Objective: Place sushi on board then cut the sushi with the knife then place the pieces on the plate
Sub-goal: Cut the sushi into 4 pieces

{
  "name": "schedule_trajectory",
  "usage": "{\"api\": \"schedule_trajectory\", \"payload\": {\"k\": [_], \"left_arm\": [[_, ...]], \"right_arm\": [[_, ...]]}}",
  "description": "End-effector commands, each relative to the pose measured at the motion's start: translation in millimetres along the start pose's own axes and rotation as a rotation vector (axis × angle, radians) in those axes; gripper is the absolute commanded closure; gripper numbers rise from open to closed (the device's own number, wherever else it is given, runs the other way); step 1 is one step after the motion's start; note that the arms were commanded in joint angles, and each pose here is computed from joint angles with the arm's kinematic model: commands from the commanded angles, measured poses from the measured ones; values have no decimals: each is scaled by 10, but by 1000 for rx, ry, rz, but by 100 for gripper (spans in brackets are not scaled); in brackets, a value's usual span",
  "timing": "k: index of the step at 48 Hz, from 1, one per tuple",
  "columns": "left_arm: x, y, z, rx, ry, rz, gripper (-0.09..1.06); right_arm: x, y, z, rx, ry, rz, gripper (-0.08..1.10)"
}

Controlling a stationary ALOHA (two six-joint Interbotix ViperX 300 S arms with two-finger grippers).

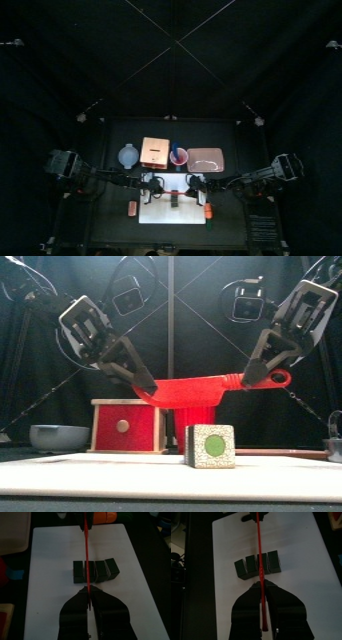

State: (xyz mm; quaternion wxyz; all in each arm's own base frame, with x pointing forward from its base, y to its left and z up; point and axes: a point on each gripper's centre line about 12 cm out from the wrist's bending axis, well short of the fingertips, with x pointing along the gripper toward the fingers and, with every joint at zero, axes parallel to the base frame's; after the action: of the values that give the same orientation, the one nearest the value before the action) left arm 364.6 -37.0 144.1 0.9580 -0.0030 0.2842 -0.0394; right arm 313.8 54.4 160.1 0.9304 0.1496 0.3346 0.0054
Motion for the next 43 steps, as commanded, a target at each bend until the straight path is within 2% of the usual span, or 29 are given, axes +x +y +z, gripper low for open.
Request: {"api": "schedule_trajectory", "payload": {"k": [1, 28, 43], "left_arm": [[28, 18, 139, -5, -38, 5, 59], [146, 55, 94, -10, -16, 13, 59], [198, 56, 153, 4, -26, 12, 59]], "right_arm": [[-4, 50, 82, 5, -16, 13, 67], [2, -57, 7, 23, 31, -10, 67], [2, -107, 26, 21, 26, -21, 67]]}}
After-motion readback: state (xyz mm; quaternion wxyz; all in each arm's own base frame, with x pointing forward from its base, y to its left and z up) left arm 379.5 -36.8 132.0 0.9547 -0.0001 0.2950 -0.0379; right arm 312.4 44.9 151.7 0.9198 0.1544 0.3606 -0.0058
